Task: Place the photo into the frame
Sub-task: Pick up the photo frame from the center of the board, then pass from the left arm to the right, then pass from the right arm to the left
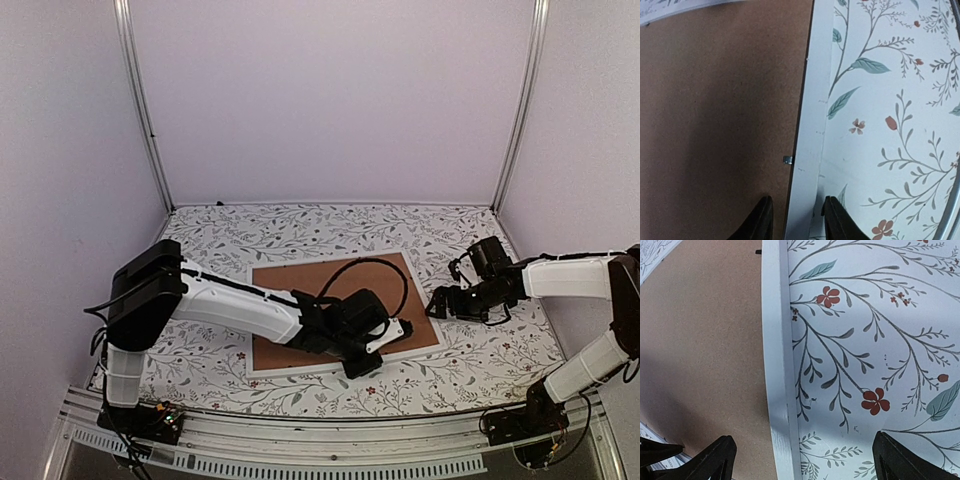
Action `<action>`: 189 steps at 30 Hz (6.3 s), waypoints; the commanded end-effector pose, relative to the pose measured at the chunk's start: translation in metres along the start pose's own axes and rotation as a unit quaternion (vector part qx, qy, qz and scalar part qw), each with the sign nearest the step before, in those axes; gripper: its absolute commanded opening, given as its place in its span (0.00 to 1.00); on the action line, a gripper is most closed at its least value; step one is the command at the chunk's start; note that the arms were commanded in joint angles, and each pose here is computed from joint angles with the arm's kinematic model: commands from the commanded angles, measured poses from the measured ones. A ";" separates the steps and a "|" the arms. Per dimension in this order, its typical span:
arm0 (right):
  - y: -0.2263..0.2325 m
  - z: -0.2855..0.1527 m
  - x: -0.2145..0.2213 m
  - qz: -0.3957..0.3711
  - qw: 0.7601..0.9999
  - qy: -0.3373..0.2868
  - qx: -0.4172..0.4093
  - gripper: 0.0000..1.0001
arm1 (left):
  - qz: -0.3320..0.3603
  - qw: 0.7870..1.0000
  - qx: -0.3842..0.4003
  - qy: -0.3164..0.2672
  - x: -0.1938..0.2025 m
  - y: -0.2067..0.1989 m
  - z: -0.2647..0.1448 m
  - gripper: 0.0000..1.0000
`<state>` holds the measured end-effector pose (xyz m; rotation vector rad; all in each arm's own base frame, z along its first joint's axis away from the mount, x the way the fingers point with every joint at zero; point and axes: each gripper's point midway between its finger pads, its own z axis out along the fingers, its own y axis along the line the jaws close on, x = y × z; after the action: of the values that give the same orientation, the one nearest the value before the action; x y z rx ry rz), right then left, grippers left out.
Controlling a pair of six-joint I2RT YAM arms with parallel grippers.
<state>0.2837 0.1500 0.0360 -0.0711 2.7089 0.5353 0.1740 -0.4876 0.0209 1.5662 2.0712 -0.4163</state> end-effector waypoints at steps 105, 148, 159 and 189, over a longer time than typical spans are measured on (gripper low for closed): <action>0.055 -0.004 0.047 0.124 0.951 0.050 -0.279 0.63 | -0.032 0.996 0.036 -0.071 -0.032 0.014 -0.052 0.00; 0.094 -0.057 0.021 0.110 0.925 0.048 -0.360 0.37 | 0.063 0.964 -0.258 -0.003 -0.003 0.033 -0.048 0.85; 0.104 -0.075 0.014 0.104 0.921 0.039 -0.374 0.38 | 0.087 0.938 -0.336 0.006 -0.005 0.040 -0.055 0.76; 0.090 -0.092 -0.012 0.096 0.954 0.002 -0.285 0.71 | 0.103 0.918 -0.382 -0.034 -0.055 0.060 -0.133 0.00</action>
<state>0.2365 0.2091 0.1271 0.0712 2.5137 1.5013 0.2076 -0.4333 0.1064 1.3664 1.6565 0.5398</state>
